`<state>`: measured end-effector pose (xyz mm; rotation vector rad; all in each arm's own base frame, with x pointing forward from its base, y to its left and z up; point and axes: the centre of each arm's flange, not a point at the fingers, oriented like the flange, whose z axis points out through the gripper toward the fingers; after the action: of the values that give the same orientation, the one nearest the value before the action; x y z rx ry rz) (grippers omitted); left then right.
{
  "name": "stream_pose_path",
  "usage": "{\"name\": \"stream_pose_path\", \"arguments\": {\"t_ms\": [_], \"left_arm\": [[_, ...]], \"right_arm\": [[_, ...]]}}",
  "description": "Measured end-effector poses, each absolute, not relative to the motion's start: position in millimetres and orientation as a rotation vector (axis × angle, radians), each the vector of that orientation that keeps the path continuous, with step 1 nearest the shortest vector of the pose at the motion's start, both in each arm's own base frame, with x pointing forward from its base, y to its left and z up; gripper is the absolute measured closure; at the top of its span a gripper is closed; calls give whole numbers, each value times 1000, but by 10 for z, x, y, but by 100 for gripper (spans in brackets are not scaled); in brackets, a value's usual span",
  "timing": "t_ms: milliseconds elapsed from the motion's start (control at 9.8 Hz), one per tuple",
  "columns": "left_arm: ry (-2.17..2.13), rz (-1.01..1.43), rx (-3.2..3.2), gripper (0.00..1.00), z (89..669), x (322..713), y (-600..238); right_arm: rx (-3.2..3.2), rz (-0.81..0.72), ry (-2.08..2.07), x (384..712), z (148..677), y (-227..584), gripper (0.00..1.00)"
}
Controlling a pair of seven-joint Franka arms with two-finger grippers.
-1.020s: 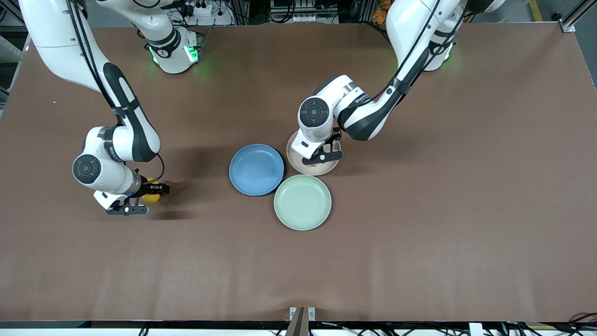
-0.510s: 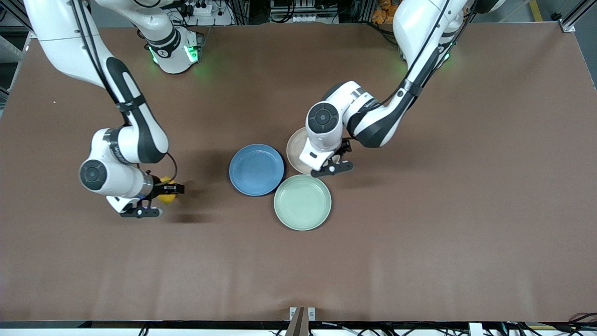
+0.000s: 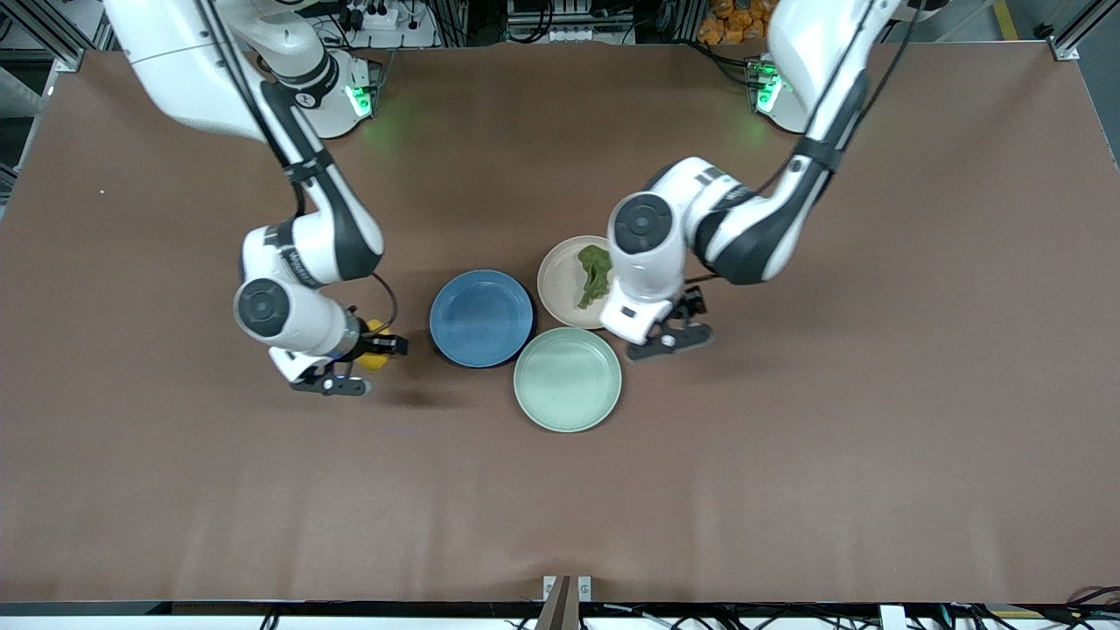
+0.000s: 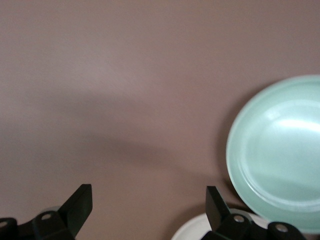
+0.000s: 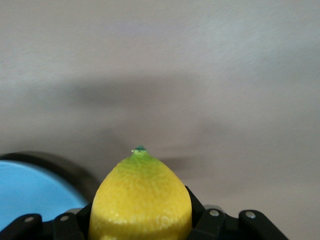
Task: Place lemon and lettuce in plates
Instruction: 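Release the lettuce onto the beige plate while the right gripper carries the lemon, then lower the lemon onto the blue plate while the left gripper withdraws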
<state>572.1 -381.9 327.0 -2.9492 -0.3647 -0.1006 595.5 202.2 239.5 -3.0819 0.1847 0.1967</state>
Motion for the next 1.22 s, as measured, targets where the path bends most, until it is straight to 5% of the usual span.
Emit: {"name": "stream_pose_path", "arguments": {"t_ms": [510,918,1224], "left_arm": [[-362,-119,-2953,0,3603,6226,-2870],[-73,17,-3077,0,3855,6284,-2108],[-19,81,-3105,0,3973,5962,-1894]], "right_arm": [[-3097,199,185,5583,2421,2913,42],[-3103,189,85,5360,2401,3318,42],[-3101,171,66,5304,2237,3393,42]]}}
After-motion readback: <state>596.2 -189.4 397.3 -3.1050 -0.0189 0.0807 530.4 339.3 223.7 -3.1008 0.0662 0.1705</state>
